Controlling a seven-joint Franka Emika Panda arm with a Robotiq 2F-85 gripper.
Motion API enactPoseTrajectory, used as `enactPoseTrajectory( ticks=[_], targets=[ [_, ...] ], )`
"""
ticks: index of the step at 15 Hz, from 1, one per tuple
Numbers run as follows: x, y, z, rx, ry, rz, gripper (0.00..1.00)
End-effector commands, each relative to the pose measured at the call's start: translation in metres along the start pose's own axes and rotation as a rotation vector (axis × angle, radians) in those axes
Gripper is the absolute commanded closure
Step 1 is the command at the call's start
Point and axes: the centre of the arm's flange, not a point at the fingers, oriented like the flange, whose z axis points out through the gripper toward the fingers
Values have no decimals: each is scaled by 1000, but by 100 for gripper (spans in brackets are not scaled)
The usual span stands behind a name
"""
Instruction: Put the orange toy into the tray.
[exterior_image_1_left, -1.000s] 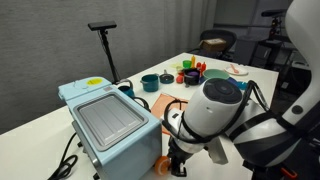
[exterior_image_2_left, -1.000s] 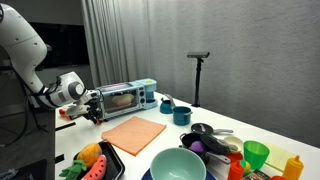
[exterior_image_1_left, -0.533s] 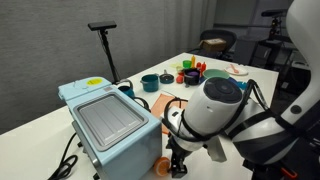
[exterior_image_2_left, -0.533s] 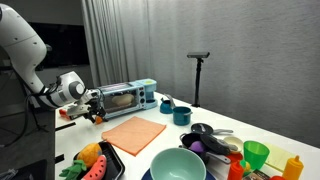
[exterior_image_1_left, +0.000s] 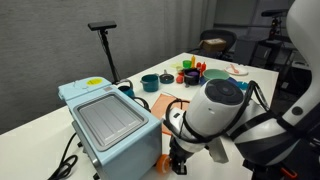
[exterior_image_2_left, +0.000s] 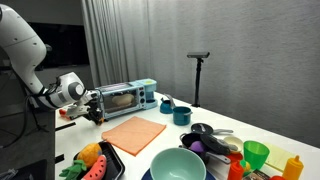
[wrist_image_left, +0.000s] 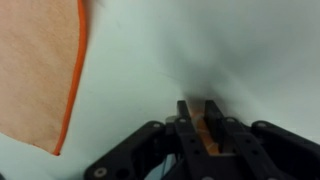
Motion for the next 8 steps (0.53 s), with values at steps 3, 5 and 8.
enactPoseTrajectory(
  ticks=[3,5,8],
  targets=[
    [2,4,-1,1,28,-3,100],
    [3,6,-4,1,22,-22,100],
    [-2,14,-12,53,-61,-134,100]
  ],
)
